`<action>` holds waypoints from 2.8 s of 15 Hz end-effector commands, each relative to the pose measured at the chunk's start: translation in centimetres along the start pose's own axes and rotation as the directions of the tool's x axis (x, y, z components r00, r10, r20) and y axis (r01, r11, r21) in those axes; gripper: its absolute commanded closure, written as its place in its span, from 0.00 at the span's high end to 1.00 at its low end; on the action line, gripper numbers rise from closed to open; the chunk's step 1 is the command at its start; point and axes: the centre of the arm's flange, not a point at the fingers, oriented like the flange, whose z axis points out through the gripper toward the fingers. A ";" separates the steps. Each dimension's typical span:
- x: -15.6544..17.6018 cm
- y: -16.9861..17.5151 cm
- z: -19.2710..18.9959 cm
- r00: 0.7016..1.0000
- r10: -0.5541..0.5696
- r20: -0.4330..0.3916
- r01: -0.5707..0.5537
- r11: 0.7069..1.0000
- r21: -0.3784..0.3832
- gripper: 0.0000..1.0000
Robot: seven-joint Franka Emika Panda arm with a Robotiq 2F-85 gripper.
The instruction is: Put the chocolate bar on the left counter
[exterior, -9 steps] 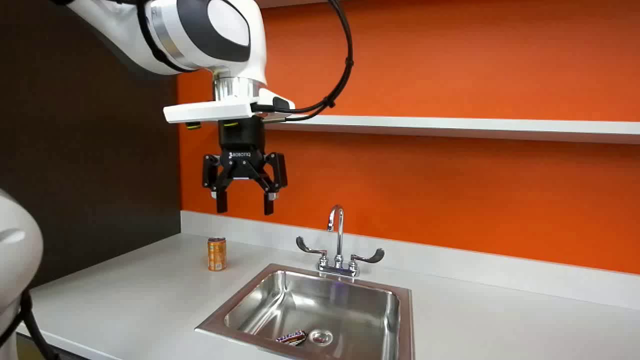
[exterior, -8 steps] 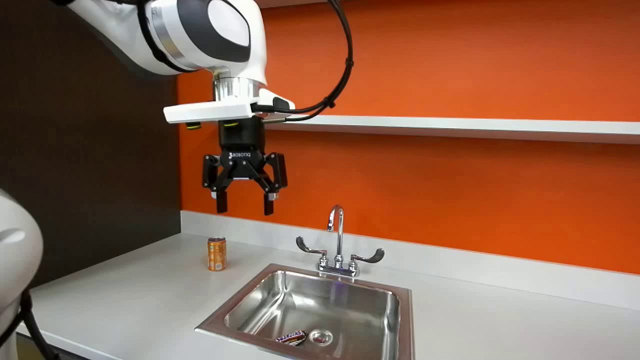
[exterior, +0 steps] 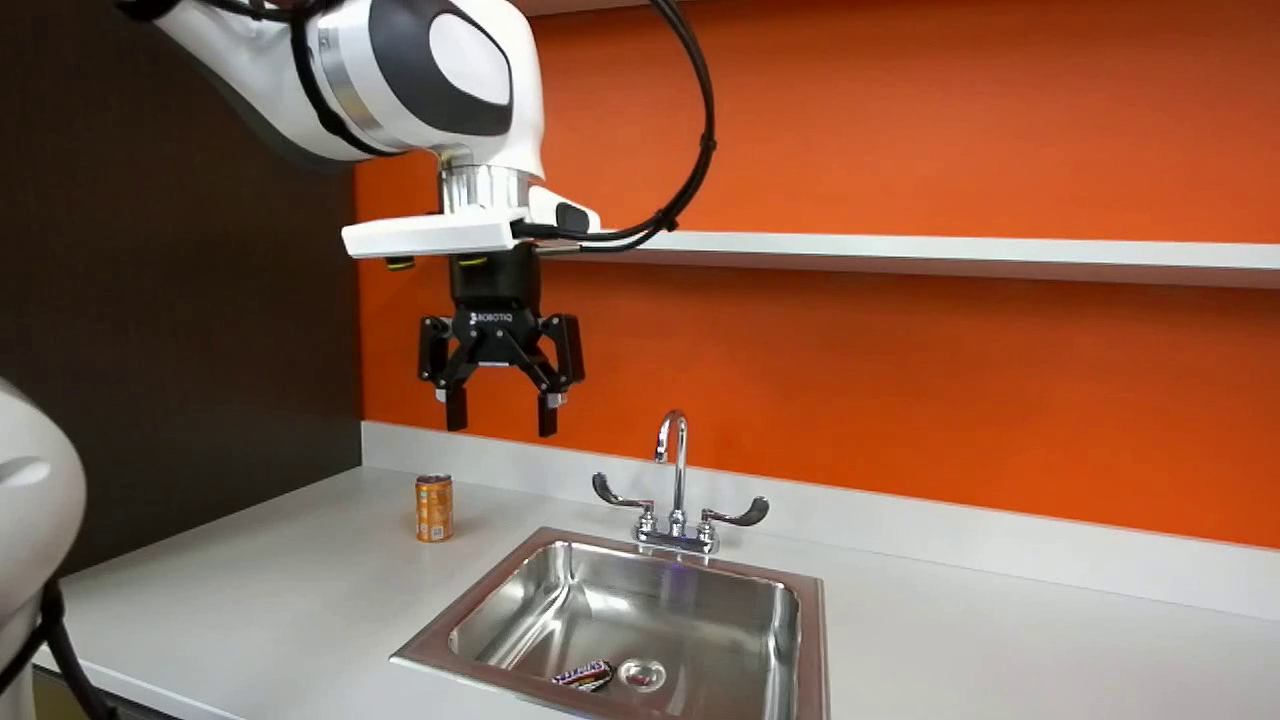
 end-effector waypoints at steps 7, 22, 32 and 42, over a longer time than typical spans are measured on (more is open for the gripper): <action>8.6 1.7 7.9 0.982 0.185 -0.044 -0.184 0.983 0.017 1.00; 18.6 0.3 21.8 0.952 0.304 0.041 -0.305 0.952 0.031 1.00; 21.1 -2.7 28.9 0.906 0.413 0.090 -0.413 0.910 -0.021 1.00; 21.2 -3.0 33.4 0.860 0.498 0.111 -0.492 0.867 -0.080 1.00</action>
